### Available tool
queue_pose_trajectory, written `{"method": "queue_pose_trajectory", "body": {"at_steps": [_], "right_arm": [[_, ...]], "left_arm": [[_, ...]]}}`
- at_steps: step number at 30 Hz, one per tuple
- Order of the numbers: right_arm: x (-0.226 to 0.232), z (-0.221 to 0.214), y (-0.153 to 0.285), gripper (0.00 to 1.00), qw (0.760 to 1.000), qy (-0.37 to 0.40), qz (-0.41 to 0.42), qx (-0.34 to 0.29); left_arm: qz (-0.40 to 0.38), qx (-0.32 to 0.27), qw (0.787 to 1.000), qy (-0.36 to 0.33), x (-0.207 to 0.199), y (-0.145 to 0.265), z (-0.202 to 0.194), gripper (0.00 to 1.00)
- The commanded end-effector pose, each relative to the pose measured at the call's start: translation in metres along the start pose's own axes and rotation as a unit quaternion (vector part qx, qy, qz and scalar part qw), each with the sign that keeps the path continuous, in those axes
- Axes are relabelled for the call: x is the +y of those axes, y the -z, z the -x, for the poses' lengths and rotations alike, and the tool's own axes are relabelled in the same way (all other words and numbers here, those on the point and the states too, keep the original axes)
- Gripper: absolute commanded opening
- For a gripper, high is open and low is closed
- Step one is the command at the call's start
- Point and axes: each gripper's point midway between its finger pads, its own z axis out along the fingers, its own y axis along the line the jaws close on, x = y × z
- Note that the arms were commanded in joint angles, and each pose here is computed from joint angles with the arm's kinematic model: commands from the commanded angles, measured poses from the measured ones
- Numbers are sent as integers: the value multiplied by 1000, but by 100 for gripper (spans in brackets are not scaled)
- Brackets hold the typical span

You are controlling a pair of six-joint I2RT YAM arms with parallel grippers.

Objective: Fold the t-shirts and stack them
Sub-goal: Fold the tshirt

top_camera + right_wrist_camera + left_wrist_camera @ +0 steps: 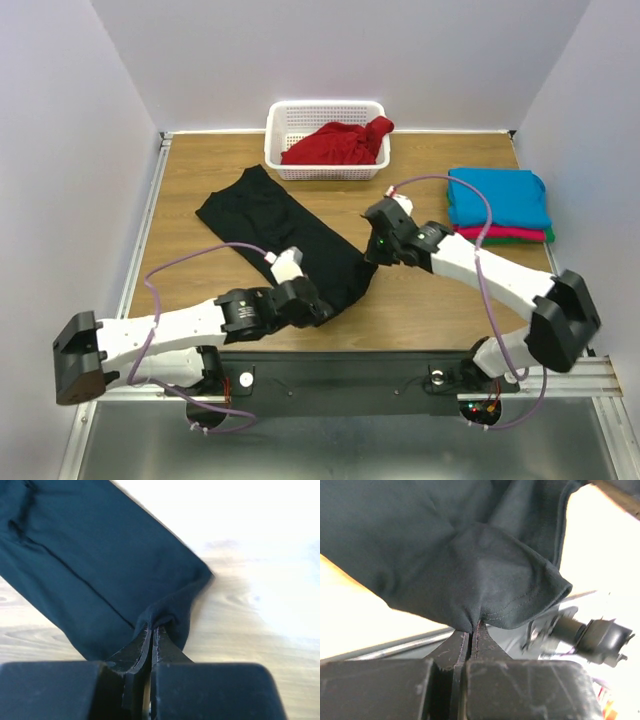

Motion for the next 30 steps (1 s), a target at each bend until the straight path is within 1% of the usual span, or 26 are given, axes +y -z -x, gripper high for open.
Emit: {"method": "queue_pose_trajectory", "body": {"at_steps": [1,2,3,4,5,7,8,9,10,11,13,14,15,18,19,22,27,30], "right_arm": [[55,49,-2,0,997,16,60,-50],[61,49,-15,0,997,22,54,-42],[76,62,-14,0,996,26,67,-52],[84,66,-18,0,996,29,72,-52],[88,64,-35,0,996,37,63,-43],[101,71,-45,0,996,49,68,-43],[114,82,-46,0,994,48,78,-53],[116,81,-60,0,995,51,68,-49],[120,83,-64,0,995,52,67,-50],[129,93,-64,1,994,49,73,-61],[132,92,-80,0,995,53,65,-56],[140,99,-79,0,994,51,71,-64],[139,96,-89,0,995,55,65,-59],[147,105,-99,0,994,52,67,-64],[145,101,-109,1,995,53,60,-59],[147,103,-120,0,995,52,56,-59],[147,111,-133,1,995,56,41,-75],[149,115,-140,0,994,62,38,-79]], "left_arm": [[34,-67,997,4,28,5,43,0],[32,-76,997,8,29,7,50,0],[34,-99,994,20,33,10,65,0],[37,-109,993,26,36,12,71,0],[40,-118,992,31,39,13,77,0],[53,-144,987,43,49,18,92,0],[58,-150,986,46,53,18,96,0],[59,-160,984,50,55,20,101,0],[70,-172,981,55,64,19,110,0],[72,-176,980,57,66,19,114,0],[73,-183,979,58,70,16,123,0],[85,-192,975,68,80,15,131,0],[88,-194,975,72,83,13,134,0],[101,-210,970,76,95,9,149,0],[105,-212,968,77,100,7,152,0],[116,-218,966,77,110,-1,164,0],[142,-229,960,81,128,-7,181,0],[141,-242,957,80,132,-7,195,0]]}}
